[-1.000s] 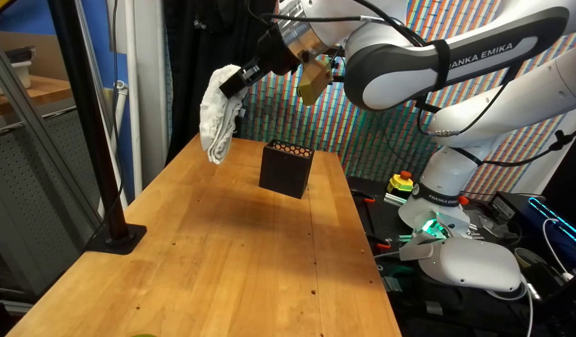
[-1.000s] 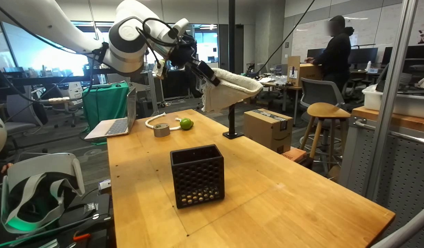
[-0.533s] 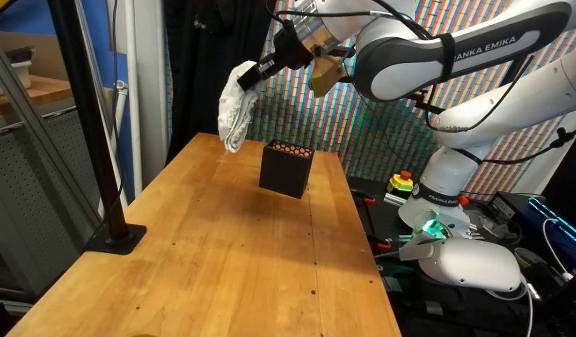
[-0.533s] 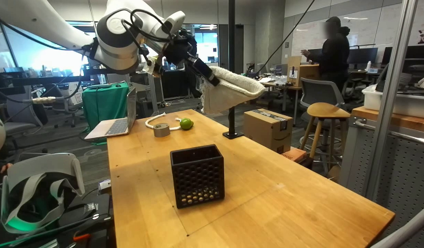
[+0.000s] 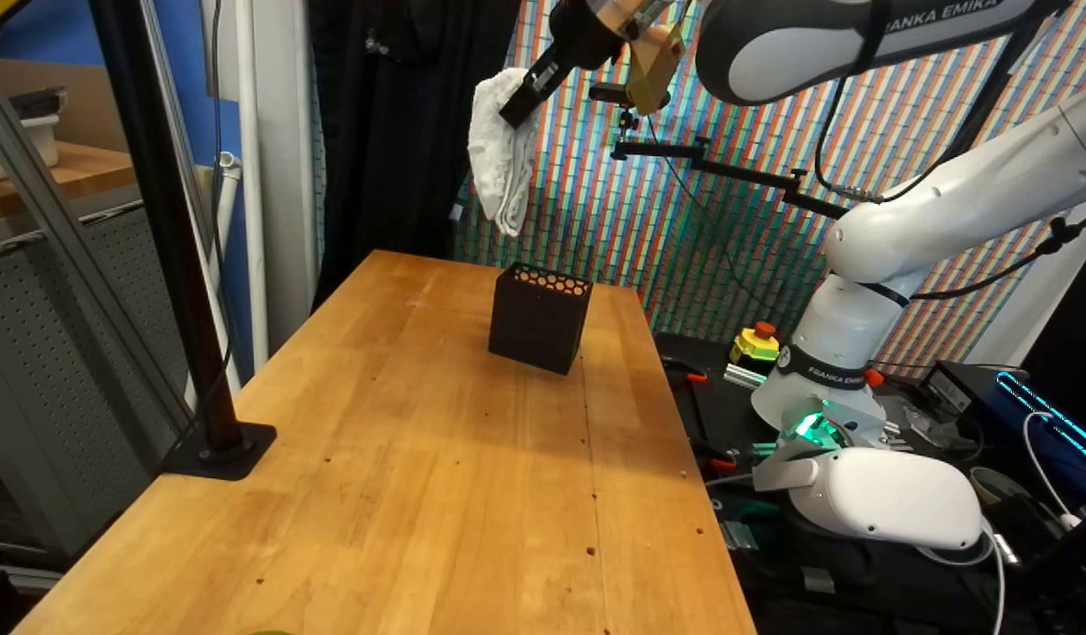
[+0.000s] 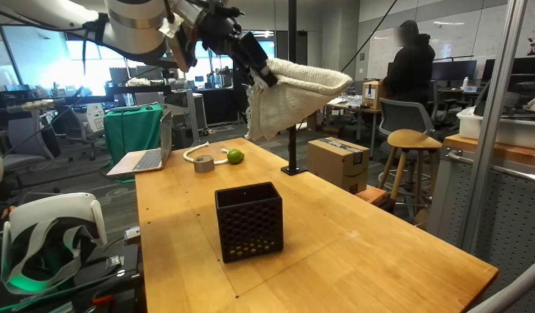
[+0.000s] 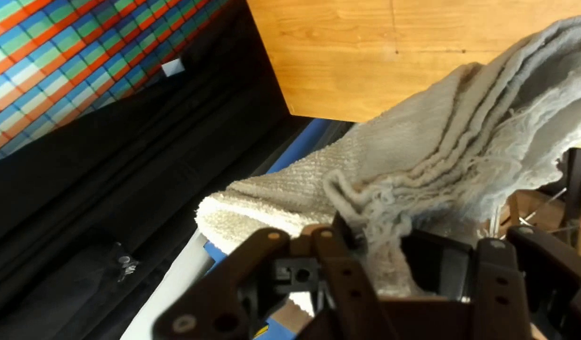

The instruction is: Put the marker on the cloth, fold the cloth and put it in the box

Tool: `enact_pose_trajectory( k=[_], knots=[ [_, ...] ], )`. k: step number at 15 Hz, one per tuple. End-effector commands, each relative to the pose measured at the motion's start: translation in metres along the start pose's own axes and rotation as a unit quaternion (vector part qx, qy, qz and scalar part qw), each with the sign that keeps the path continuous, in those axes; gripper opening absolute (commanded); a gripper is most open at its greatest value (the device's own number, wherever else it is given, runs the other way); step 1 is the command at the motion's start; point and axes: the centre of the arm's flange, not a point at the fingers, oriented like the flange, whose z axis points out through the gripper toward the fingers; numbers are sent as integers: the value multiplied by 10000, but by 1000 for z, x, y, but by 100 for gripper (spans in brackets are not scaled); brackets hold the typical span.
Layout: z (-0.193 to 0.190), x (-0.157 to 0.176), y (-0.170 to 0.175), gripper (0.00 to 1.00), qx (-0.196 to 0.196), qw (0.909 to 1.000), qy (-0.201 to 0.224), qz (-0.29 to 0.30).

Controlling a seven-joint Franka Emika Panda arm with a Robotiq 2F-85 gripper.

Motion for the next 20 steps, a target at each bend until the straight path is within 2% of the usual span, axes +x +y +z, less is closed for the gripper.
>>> enact_pose_trajectory(
  k=[1, 3, 7, 11, 15, 20],
  knots=[
    [-22, 20, 15, 9, 68, 9962, -319, -809],
    [-23, 19, 10, 9, 231, 9909, -551, -1209],
    [-16, 3, -20, 9, 819, 9751, -798, -1902],
    [3, -4, -39, 9, 1093, 9624, -1030, -2264],
    [26, -1, -26, 9, 1226, 9548, -1204, -2426],
    [56, -9, -5, 9, 1354, 9497, -1389, -2460]
  ],
)
